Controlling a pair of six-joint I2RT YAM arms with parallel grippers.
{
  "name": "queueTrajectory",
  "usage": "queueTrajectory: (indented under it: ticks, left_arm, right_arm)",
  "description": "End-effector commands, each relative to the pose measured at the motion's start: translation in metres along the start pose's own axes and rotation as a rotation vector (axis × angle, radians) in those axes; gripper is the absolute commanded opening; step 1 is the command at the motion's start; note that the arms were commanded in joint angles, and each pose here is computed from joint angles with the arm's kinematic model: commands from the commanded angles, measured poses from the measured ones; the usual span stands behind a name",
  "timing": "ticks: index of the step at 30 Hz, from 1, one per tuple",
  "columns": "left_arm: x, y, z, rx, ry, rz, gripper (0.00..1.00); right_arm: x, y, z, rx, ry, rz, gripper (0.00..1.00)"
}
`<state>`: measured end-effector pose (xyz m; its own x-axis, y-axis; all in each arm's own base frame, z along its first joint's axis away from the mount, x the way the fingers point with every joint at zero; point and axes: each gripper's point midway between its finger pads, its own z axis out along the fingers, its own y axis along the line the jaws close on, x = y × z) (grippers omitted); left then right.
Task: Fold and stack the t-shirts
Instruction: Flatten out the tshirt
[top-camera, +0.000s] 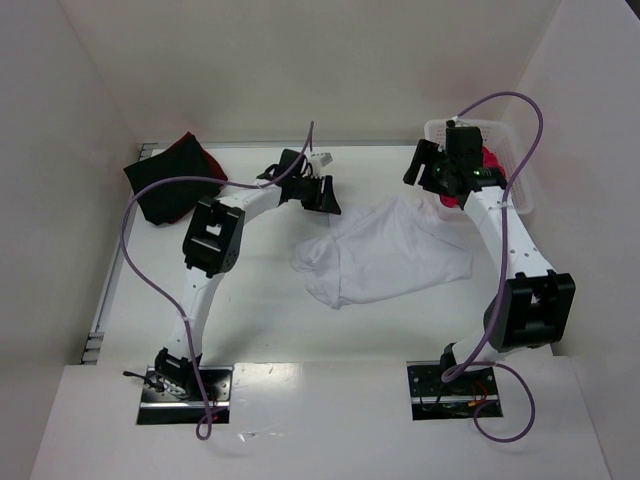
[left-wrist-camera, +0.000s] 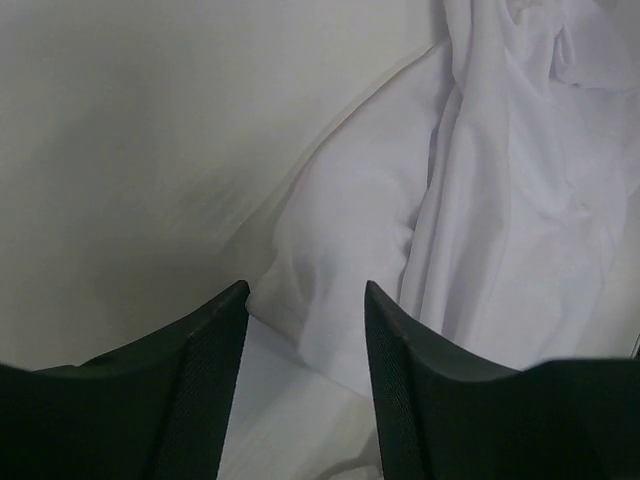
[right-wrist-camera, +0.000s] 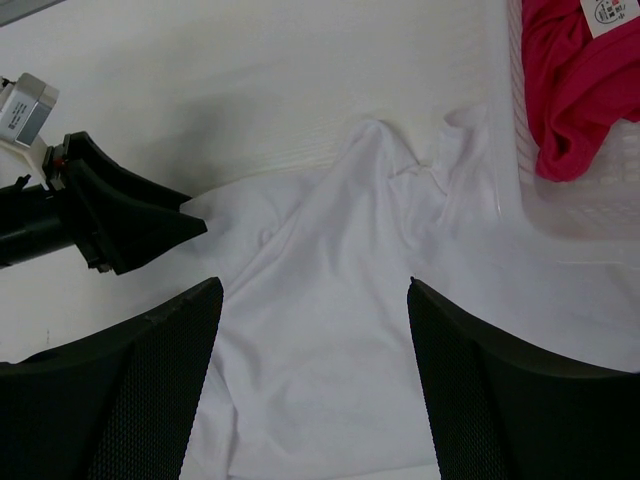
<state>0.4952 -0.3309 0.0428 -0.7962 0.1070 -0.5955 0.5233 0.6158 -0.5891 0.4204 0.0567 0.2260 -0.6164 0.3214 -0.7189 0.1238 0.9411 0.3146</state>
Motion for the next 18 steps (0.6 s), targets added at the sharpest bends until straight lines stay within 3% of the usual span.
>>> queueTrajectory:
  ticks: [1, 4, 8, 13, 18]
  left_arm:
    - [-0.005, 0.001, 0.007, 0.005, -0.014, 0.0, 0.51]
    - [-0.009, 0.004, 0.007, -0.014, -0.024, 0.003, 0.35]
    - [-0.009, 0.009, 0.007, -0.055, -0.016, -0.04, 0.0]
    - [-0.049, 0.001, -0.035, -0.127, -0.107, -0.002, 0.0]
    - [-0.095, 0.01, -0.124, -0.23, -0.236, 0.014, 0.0]
  right_arm:
    - [-0.017, 0.001, -0.012, 0.005, -0.054, 0.008, 0.8]
    - [-0.017, 0.001, -0.012, 0.005, -0.054, 0.011, 0.8]
    - [-0.014, -0.002, -0.01, 0.017, -0.049, 0.012, 0.8]
    - [-0.003, -0.005, -0.007, 0.02, -0.032, 0.012, 0.8]
    - [0.024, -0.006, 0.004, -0.016, 0.033, 0.014, 0.8]
